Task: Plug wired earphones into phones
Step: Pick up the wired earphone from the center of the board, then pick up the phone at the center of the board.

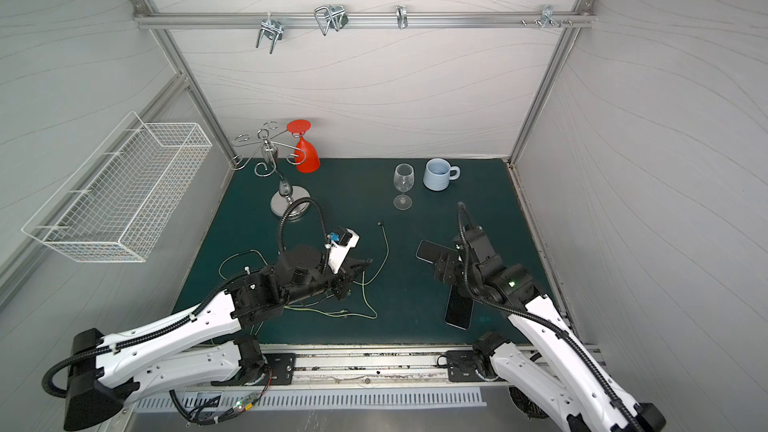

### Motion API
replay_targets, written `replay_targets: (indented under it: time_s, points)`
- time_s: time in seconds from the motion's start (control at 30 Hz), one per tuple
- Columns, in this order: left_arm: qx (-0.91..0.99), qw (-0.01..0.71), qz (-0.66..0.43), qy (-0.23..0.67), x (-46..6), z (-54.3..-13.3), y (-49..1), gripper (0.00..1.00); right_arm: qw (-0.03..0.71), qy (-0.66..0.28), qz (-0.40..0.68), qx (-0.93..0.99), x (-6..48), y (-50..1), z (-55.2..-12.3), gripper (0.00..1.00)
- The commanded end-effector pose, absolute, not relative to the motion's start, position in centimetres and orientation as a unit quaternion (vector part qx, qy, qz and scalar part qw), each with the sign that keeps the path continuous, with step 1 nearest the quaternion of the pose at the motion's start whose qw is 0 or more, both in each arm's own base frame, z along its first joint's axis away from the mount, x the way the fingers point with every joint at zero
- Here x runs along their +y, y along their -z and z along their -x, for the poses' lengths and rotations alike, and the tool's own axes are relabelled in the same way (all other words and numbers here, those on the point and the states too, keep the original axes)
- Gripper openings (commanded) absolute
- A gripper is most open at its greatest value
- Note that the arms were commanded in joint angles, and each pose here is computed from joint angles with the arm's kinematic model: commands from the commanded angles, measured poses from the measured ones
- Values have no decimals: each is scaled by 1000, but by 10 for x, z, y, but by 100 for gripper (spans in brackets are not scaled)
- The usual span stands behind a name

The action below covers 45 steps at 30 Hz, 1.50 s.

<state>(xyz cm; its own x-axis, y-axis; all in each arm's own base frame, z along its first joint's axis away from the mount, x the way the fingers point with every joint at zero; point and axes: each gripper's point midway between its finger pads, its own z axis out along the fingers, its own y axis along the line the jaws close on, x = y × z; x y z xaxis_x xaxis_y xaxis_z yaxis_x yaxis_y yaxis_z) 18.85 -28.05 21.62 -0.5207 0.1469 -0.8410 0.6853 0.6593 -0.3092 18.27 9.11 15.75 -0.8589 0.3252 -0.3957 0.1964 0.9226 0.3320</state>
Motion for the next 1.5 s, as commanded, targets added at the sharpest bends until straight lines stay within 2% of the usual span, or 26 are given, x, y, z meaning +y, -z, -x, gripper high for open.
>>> replay_targets:
  time_s: [0.0,0.23,0.5,0.73,1.1,1.47]
  points:
    - [802,431,-166,378,-280,-197,-237,0,126,-94,-300,941,59,-119,-153,85]
    - [823,405,-160,364,-272,-192,-219,0,70,-70,-361,927,48,-84,-158,99]
    - [829,395,-166,361,-271,-189,-207,0,38,-77,-379,921,58,-44,-172,99]
    - [832,399,-177,342,-269,-191,-203,0,21,-76,-395,915,59,-26,-166,99]
    - [837,377,-196,344,-275,-188,-195,0,55,-49,-354,932,45,-27,-165,99]
    - [845,376,-182,334,-271,-191,-188,0,55,-121,-333,934,101,-14,-169,99]
